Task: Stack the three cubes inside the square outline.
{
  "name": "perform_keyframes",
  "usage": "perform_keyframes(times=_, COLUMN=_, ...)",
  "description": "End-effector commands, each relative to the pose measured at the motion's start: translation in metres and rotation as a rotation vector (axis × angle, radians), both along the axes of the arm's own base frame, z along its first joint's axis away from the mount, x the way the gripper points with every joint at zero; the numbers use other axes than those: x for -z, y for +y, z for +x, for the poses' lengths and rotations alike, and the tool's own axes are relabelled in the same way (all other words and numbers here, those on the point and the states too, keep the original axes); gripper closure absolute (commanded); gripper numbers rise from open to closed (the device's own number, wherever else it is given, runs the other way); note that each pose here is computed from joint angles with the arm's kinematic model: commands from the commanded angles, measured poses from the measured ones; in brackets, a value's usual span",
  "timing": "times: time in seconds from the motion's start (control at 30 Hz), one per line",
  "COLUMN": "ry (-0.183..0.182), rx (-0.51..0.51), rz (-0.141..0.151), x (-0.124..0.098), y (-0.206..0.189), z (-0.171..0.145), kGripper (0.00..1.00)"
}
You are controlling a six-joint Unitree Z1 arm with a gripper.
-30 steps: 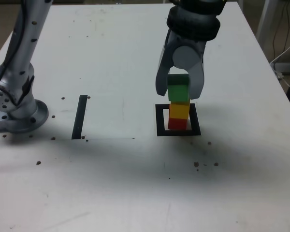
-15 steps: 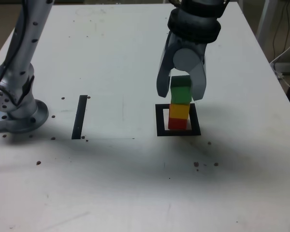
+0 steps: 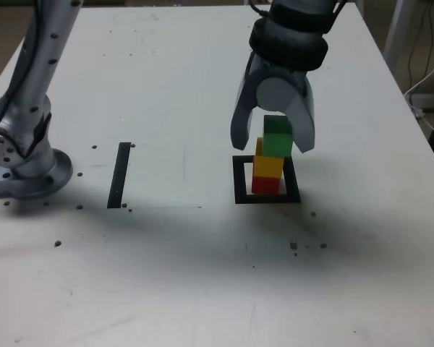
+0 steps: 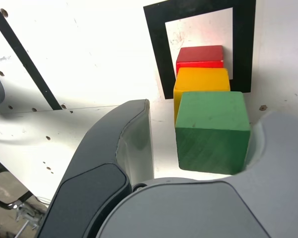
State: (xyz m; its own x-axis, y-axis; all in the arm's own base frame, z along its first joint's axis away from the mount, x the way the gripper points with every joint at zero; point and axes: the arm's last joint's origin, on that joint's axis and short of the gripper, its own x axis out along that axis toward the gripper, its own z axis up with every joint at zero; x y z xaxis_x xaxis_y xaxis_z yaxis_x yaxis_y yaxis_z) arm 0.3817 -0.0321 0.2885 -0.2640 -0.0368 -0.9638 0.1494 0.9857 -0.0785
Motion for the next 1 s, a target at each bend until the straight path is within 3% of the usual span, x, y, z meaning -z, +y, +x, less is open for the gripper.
perform_keyframes(times=0.0, ry=0.04, rx=0.001, rz=-0.003, x=0.002, y=0.0, z=-0.003, kGripper=0.0)
perform_keyframes(times=0.13, ry=0.021, rx=0.006, rz=0.006, x=-0.005, y=0.0, z=-0.006, kGripper=0.0)
perform_keyframes(times=0.33, ry=-0.073, rx=0.01, rz=0.064, x=-0.041, y=0.003, z=-0.031, kGripper=0.0)
perform_keyframes(times=0.47, ry=-0.103, rx=0.006, rz=0.082, x=-0.058, y=0.005, z=-0.054, kGripper=0.0)
perform_keyframes(times=0.67, ry=-0.087, rx=0.005, rz=0.091, x=-0.064, y=0.009, z=-0.087, kGripper=0.0)
perform_keyframes(times=0.77, ry=-0.07, rx=0.003, rz=0.112, x=-0.063, y=0.012, z=-0.108, kGripper=0.0)
perform_keyframes(times=0.87, ry=-0.049, rx=-0.006, rz=0.141, x=-0.056, y=0.016, z=-0.134, kGripper=0.0)
perform_keyframes(times=0.97, ry=-0.033, rx=-0.023, rz=0.149, x=-0.04, y=0.021, z=-0.161, kGripper=0.0)
